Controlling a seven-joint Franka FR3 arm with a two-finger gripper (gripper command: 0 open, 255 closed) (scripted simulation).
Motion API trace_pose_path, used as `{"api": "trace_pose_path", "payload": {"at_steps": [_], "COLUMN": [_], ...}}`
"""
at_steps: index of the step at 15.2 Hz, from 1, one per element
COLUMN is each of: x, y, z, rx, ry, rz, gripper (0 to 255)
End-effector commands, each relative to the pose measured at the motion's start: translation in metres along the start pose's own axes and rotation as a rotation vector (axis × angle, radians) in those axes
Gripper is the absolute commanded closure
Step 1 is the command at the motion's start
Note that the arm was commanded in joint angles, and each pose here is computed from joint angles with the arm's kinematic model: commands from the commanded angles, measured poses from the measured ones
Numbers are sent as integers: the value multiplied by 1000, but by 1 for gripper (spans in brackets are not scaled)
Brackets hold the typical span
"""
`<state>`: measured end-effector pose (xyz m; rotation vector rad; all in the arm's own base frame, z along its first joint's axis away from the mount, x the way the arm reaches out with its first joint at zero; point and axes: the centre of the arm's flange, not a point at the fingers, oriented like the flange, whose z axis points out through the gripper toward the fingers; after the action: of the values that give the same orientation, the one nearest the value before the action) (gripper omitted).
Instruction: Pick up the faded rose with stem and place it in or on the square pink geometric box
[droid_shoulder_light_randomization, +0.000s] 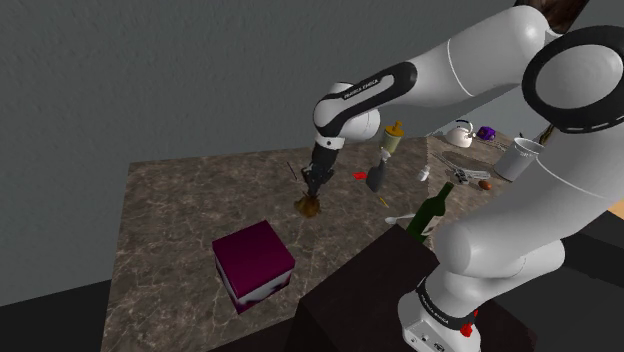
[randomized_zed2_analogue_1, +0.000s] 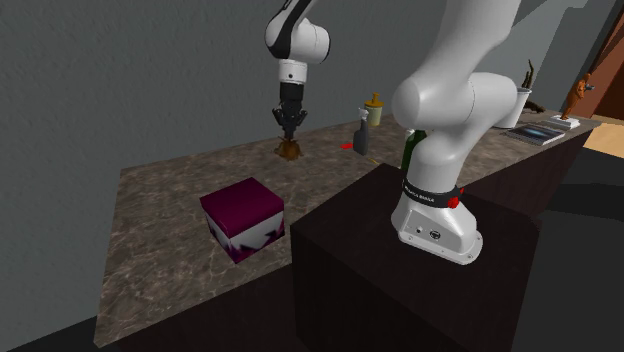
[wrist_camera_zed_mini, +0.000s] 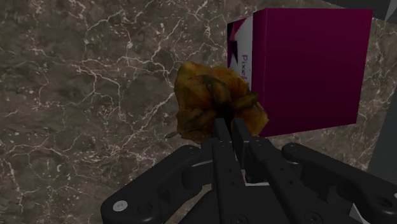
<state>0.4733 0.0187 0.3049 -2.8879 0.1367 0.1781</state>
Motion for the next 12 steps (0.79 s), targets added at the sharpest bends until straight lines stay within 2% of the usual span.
{"api": "trace_pose_path", "payload": {"at_steps": [1, 12], "x": [-3, -23], "y": [-26, -169], "z": [2, 22], "rx": [0, 0], "ry": [0, 0], "rz": [1, 1], "gripper": [255, 255]}}
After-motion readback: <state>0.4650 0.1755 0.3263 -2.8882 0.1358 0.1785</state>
